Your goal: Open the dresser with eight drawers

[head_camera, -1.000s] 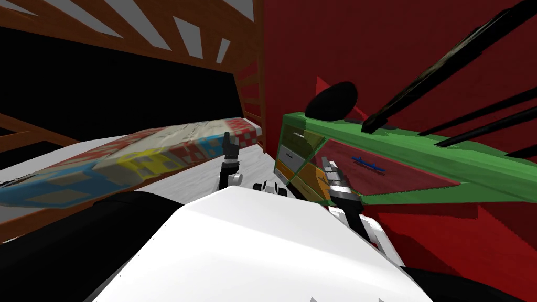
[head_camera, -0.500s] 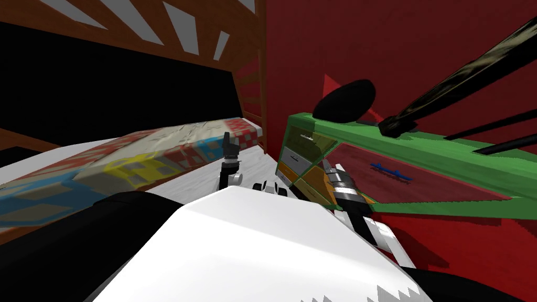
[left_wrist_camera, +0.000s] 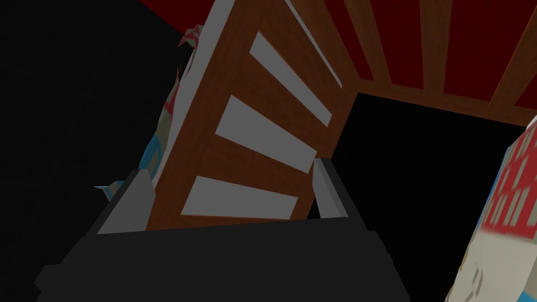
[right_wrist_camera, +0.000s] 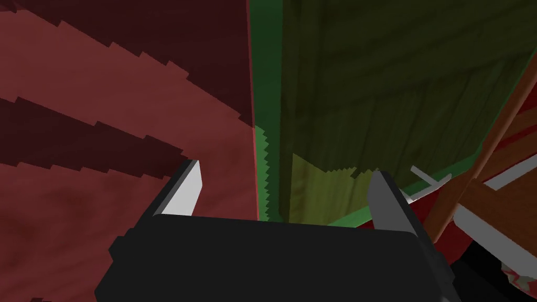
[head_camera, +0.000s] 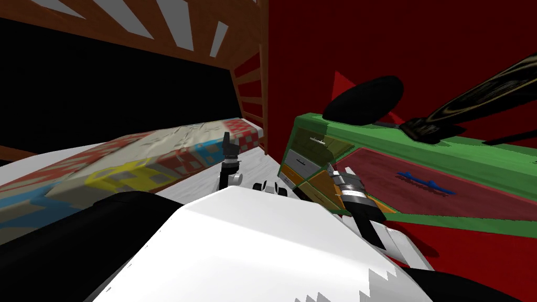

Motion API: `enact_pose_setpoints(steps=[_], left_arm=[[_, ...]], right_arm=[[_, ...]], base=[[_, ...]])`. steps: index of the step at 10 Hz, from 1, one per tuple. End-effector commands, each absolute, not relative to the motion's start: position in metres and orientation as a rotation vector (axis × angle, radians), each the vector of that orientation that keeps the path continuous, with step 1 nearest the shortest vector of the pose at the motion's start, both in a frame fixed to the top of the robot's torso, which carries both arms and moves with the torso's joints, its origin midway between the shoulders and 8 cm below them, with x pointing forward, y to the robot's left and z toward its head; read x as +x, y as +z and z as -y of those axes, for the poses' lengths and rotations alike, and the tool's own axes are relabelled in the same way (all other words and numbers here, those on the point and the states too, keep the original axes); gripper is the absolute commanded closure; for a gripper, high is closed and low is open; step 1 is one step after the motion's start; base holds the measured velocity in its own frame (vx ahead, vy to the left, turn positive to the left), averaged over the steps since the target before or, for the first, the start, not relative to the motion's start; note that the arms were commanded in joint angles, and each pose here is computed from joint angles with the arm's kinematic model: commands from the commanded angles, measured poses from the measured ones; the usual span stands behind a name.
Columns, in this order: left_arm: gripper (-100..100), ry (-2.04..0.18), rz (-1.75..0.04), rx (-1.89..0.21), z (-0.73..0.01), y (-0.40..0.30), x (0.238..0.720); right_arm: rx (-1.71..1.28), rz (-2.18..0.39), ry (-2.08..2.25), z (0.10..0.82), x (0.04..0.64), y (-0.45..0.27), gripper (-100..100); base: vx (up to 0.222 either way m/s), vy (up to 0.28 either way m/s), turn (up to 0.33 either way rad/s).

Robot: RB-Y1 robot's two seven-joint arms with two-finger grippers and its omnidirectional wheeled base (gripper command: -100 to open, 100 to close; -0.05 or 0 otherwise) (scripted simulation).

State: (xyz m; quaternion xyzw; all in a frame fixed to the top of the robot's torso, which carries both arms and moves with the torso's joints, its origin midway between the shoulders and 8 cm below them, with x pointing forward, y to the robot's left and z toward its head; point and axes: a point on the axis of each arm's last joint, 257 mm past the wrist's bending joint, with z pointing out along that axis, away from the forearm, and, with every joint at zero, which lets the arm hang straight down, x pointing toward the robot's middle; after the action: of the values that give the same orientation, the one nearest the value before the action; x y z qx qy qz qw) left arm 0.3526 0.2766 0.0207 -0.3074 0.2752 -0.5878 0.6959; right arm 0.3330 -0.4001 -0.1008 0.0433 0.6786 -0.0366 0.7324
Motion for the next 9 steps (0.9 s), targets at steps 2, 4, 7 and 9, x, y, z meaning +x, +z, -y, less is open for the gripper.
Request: enact_pose_setpoints(steps=[2,4,7,9], left_arm=[[0,-1.311,-0.614,-0.686,-0.277,0.021,0.353],[0,-1.311,-0.614,-0.686,-0.277,0.021,0.353],[0,-1.311,-0.614,-0.686,-0.277,0.021,0.353],[0,-1.311,-0.614,-0.686,-0.277,0.021,0.353]], right_arm=[[-0.002,-1.543,-0.279,0.425,0.329,-0.104,-100],[-0.095,-1.576,-0.459,0.449,0.323,-0.102,-100],[-0.193,-1.593,-0.641,0.473,0.317,-0.095,-100],[-0.237,-1.595,-0.729,0.484,0.314,-0.090,-100]], base=[[0.076,0.130,-0.051],[0.088,0.123,-0.069],[0.069,0.134,-0.044],[0.077,0.134,-0.077]])
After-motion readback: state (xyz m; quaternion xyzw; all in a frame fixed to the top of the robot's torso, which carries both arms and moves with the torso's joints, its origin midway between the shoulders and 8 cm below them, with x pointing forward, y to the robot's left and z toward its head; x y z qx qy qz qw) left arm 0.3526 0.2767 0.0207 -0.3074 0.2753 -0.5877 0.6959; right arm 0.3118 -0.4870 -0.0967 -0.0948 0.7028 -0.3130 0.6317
